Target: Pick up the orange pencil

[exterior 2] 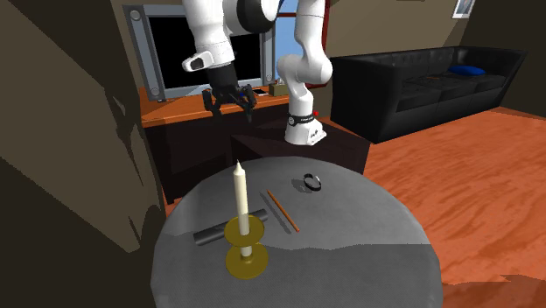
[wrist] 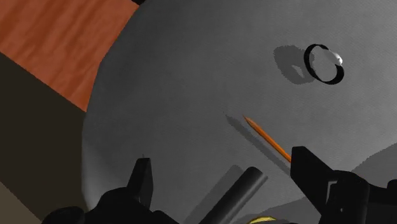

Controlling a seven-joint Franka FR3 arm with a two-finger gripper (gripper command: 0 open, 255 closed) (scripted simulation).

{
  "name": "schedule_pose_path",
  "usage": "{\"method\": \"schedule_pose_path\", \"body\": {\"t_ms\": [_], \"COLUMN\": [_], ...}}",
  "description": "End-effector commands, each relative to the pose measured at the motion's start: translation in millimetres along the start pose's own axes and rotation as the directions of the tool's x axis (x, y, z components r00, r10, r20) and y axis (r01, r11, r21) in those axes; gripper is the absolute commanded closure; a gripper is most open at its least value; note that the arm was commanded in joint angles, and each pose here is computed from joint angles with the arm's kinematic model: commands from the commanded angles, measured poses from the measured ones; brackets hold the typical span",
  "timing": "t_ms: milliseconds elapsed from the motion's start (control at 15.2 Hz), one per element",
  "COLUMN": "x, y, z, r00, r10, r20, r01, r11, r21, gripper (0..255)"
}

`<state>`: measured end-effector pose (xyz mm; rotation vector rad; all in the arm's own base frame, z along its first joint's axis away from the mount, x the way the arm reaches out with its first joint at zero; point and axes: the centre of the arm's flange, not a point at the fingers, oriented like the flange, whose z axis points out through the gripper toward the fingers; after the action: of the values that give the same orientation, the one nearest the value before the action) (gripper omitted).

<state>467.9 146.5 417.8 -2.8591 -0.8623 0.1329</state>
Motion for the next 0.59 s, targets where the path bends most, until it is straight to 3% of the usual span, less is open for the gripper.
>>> {"method": "schedule_pose_path", "body": {"t_ms": [0,264,528], "x": [20.1,55.7,86.8], "y": [-10.0,-33.8,-62.8], "z": [18.5,51.9,85.8], "r00": [0.997,0.975,0.931], "r10": [-0.076,-0.222,-0.363], "r20": [0.009,0.026,0.041], "r01": [0.076,0.222,0.362], "r11": [0.997,0.975,0.932], "r21": [0.005,0.017,0.032], "gripper": [0,0,0]}}
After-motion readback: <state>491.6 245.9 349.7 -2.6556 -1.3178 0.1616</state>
